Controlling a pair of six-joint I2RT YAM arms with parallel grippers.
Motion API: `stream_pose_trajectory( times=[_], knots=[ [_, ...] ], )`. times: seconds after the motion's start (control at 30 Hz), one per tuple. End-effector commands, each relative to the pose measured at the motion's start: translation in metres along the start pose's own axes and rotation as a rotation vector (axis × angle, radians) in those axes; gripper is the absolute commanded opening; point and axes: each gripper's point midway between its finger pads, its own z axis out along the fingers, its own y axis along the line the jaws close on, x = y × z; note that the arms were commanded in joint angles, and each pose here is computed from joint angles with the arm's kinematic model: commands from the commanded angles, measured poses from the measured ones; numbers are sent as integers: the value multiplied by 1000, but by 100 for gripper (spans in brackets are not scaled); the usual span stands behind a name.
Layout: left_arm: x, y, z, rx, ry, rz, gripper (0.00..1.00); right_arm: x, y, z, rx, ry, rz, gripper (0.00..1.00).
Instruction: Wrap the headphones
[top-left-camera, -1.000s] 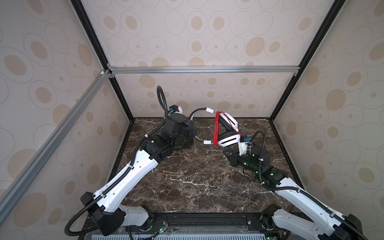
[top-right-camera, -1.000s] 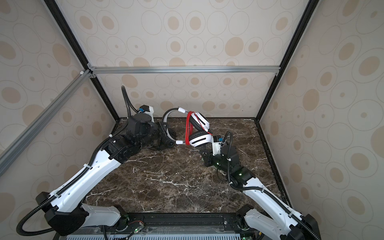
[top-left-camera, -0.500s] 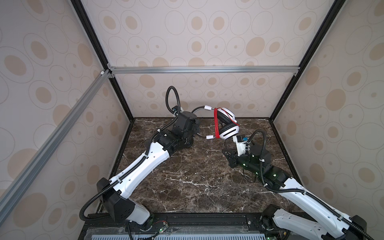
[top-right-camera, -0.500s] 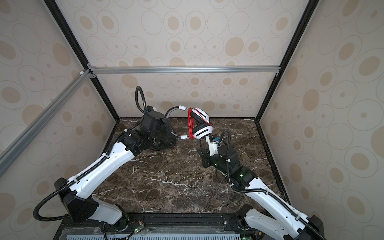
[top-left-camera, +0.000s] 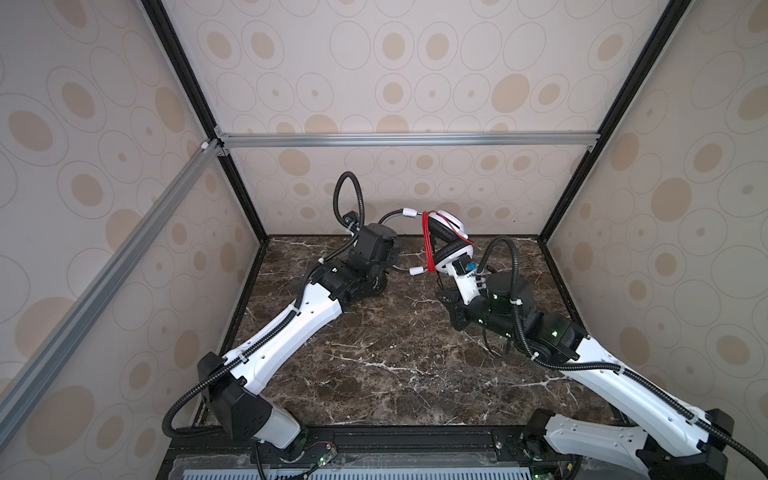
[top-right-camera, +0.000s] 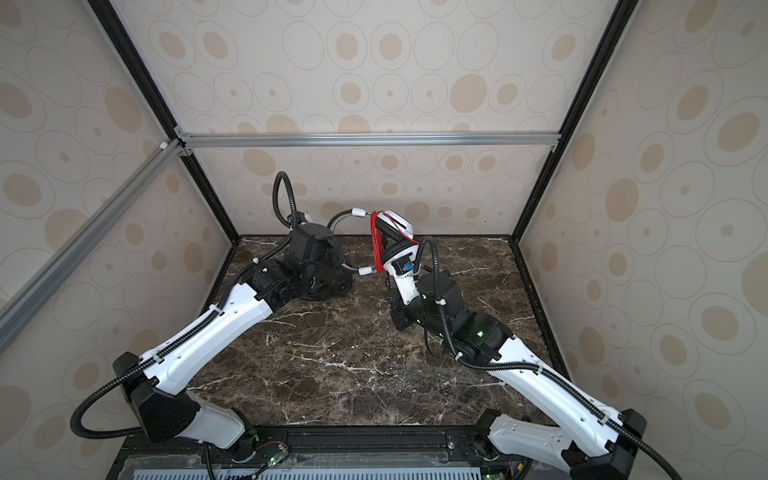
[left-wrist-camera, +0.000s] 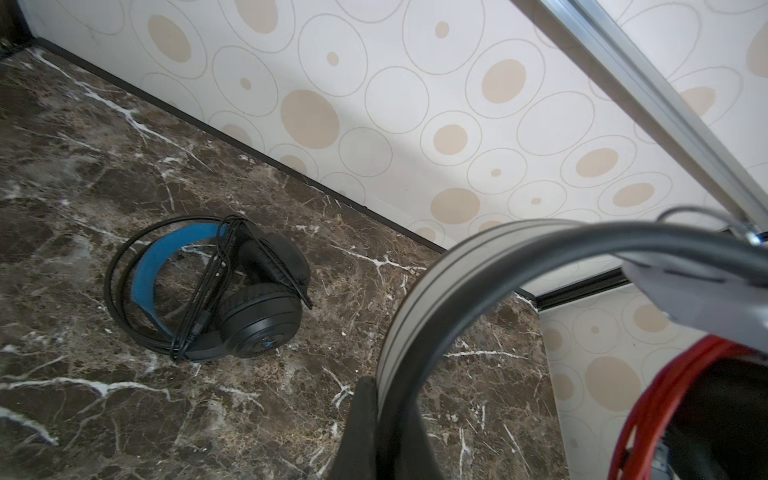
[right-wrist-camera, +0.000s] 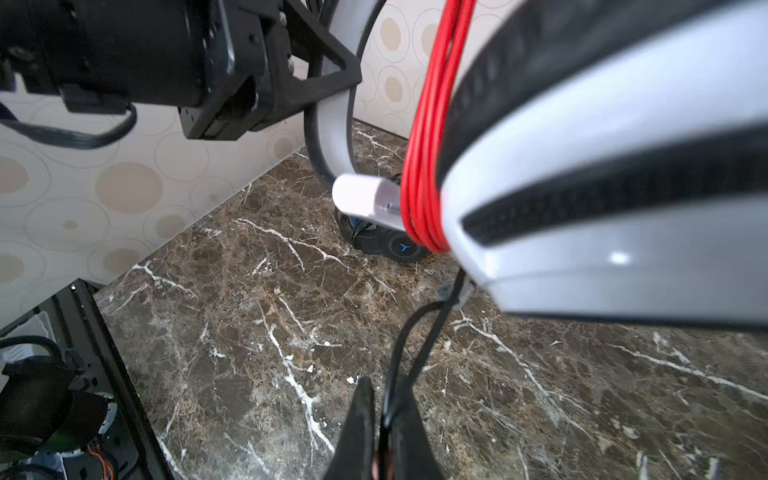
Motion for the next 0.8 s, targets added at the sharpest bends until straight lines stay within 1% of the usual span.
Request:
stream_pose_trajectory(
  times=[0.0,0.13,0.23,0.37,0.5,0.63,0.77],
  knots=[
    [-39,3,-18,-23,-158,-40,0,5,15,-9,-58,81,-72,2],
    [-25,10,-16,-66,-120,69,0,-12,23,-8,-82,88,-86,2],
    [-14,15,-16,-106,-90,191,0,-24,25,-6,-72,96,-104,2],
    [3,23,-16,-126,-41,332,0,-36,20,-3,-33,138,-126,2],
    [18,29,-15,-131,29,450,0,-35,9,3,37,206,-155,2],
    [29,37,-14,-155,71,537,0,-34,-3,8,104,245,-185,2],
    [38,41,-14,-153,107,605,0,-35,-9,12,147,275,-222,2]
  ],
)
